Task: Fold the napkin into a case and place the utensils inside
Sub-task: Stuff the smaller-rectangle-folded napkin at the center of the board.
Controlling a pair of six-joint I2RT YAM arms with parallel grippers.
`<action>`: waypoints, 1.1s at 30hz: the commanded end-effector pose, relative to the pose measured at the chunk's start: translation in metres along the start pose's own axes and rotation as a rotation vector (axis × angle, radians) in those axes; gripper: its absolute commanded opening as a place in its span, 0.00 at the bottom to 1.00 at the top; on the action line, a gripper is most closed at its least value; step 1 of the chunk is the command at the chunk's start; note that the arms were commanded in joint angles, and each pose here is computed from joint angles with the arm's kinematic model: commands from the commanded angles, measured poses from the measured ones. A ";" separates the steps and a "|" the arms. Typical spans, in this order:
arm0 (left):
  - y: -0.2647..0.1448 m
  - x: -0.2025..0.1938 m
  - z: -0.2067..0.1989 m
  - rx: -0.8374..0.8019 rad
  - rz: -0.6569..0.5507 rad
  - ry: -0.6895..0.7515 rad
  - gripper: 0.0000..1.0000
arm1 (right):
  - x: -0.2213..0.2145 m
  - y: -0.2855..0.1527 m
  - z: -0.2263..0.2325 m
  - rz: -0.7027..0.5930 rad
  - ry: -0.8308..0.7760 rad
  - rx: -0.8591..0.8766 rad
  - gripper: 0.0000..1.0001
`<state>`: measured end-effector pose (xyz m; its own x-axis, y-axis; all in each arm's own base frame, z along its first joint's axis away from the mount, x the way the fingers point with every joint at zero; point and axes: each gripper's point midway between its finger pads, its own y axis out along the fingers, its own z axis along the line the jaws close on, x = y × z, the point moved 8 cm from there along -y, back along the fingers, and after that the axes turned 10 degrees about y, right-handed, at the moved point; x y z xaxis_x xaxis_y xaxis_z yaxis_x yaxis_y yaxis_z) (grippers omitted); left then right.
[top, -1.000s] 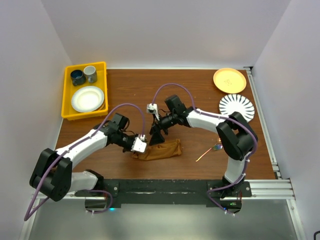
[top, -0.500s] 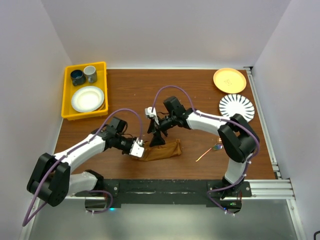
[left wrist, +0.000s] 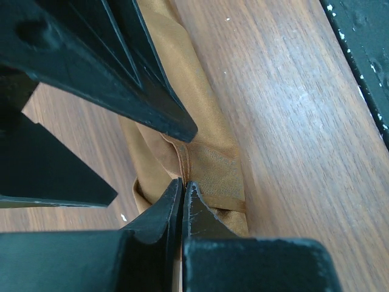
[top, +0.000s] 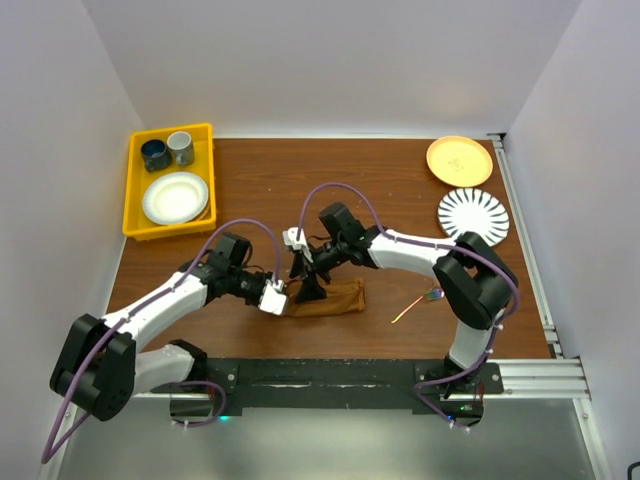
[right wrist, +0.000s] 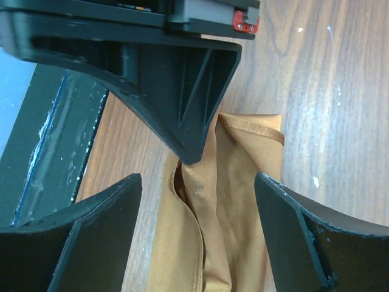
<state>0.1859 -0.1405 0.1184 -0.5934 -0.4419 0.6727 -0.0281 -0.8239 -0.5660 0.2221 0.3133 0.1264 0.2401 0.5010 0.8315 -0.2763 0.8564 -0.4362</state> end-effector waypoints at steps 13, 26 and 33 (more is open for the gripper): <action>0.000 0.006 0.004 0.041 -0.053 0.061 0.00 | -0.015 0.023 -0.008 0.022 0.093 0.011 0.64; -0.001 0.004 0.002 0.051 -0.031 0.034 0.12 | -0.015 0.026 -0.007 0.061 0.205 0.032 0.07; -0.020 0.005 0.011 0.165 -0.014 -0.121 0.39 | -0.022 0.026 -0.001 0.084 0.275 0.055 0.00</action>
<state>0.1815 -0.1354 0.1187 -0.5443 -0.4668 0.6970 0.0145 -0.8360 -0.5486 0.2146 0.3217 0.0903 0.4287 0.5872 0.6866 -0.3204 0.8094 -0.4922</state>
